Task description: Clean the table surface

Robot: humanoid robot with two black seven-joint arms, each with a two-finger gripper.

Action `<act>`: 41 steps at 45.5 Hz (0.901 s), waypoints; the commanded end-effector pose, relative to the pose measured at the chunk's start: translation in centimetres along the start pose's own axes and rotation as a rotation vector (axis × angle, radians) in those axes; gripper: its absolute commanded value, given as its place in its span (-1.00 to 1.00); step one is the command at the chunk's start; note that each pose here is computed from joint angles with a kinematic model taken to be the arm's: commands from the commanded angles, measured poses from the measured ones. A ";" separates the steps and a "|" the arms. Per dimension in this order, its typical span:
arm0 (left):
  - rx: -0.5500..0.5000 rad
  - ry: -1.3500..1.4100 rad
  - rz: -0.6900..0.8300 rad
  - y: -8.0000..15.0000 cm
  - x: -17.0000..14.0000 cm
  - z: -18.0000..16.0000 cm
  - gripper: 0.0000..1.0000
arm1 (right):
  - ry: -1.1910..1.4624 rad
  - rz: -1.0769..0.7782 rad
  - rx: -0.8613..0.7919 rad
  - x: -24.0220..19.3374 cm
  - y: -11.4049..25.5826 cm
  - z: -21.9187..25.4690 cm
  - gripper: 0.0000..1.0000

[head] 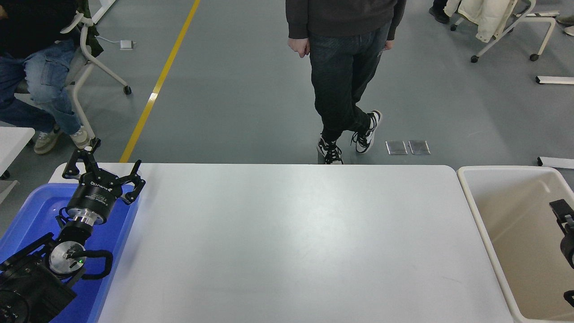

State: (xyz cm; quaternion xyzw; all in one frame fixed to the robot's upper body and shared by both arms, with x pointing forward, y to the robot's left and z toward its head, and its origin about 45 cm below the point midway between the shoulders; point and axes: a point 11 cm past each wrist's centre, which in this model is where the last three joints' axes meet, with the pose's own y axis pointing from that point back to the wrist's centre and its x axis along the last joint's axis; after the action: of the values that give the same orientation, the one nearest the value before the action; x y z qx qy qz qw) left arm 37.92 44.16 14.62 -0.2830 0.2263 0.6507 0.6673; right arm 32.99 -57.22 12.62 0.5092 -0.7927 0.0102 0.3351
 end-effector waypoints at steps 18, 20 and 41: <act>0.000 0.000 0.000 0.0 0.0 0.0 1.00 | -0.721 -0.181 0.335 -4.8 2.3 -10.4 1.00; 0.000 0.000 0.000 0.0 0.0 0.0 1.00 | -0.782 -0.230 0.348 -6.4 2.7 -11.0 1.00; 0.000 0.001 -0.001 0.0 0.0 0.0 1.00 | -0.956 -0.431 0.388 -14.1 4.9 -14.1 1.00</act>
State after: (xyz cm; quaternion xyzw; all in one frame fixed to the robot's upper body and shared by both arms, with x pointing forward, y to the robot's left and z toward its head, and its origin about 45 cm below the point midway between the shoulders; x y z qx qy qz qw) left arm 37.92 44.15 14.61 -0.2830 0.2264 0.6507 0.6673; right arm 39.13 -42.12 17.65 0.6464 -0.7432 -0.1231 -0.1212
